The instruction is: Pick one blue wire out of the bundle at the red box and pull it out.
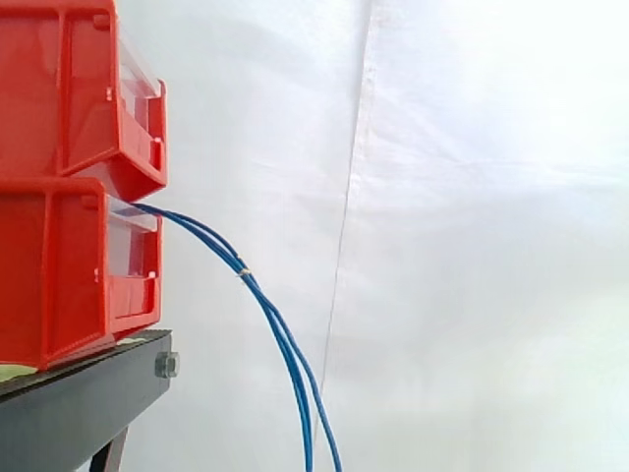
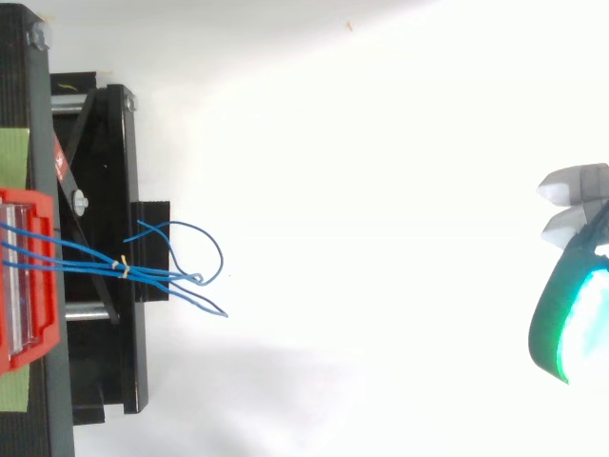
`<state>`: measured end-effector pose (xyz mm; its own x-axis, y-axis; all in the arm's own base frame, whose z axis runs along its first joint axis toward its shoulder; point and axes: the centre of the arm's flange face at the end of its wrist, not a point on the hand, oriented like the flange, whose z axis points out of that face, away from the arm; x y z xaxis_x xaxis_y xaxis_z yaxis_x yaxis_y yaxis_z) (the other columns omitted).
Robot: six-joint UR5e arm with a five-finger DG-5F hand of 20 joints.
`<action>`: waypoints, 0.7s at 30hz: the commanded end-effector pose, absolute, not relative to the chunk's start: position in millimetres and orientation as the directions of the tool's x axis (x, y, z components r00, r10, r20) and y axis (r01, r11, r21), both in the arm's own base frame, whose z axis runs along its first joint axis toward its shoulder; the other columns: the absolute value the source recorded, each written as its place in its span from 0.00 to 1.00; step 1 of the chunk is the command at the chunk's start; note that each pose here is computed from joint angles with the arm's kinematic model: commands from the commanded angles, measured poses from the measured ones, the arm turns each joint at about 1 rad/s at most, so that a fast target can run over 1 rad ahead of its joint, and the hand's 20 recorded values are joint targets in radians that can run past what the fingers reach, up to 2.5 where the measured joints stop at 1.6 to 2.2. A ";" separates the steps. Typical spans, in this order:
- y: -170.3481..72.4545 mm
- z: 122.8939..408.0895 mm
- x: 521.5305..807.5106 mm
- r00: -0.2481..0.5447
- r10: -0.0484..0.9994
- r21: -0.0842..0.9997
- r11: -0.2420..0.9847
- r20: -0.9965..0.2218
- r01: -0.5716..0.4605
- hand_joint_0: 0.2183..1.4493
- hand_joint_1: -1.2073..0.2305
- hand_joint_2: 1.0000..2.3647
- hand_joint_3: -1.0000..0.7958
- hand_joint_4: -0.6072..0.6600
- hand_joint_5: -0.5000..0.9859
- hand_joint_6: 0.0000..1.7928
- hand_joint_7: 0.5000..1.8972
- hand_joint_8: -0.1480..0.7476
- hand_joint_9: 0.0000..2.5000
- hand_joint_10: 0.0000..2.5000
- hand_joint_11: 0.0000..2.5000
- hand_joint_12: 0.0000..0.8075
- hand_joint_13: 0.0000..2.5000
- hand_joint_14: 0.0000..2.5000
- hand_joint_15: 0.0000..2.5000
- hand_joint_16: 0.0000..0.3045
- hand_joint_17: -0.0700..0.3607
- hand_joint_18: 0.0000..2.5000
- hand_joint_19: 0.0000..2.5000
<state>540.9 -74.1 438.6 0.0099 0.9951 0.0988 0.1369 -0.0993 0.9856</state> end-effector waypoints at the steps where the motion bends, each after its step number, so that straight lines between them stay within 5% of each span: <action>1: -73.9 438.4 541.1 0.009 0.995 0.986 -0.099 0.099 0.136 0.21 0.51 0.00 0.28 0.71 0.18 0.28 0.16 0.51 0.10 0.00 0.00 0.51 0.01 0.00 0.00 0.20 0.49 0.02 0.08; 8: -73.8 435.4 540.3 0.015 0.998 0.988 -0.060 0.058 0.143 0.21 0.51 0.00 0.28 0.72 0.18 0.28 0.16 0.52 0.10 0.00 0.00 0.51 0.01 0.00 0.00 0.20 0.49 0.03 0.08; 13: -79.1 399.8 530.2 0.054 0.998 0.981 0.022 -0.033 0.194 0.21 0.51 0.00 0.28 0.72 0.18 0.28 0.16 0.52 0.11 0.00 0.00 0.51 0.02 0.00 0.00 0.20 0.49 0.03 0.08; 21: -82.4 394.5 542.5 0.137 0.985 0.994 0.093 -0.101 0.064 0.21 0.51 0.00 0.28 0.72 0.18 0.28 0.17 0.52 0.12 0.00 0.02 0.52 0.02 0.00 0.00 0.20 0.49 0.03 0.08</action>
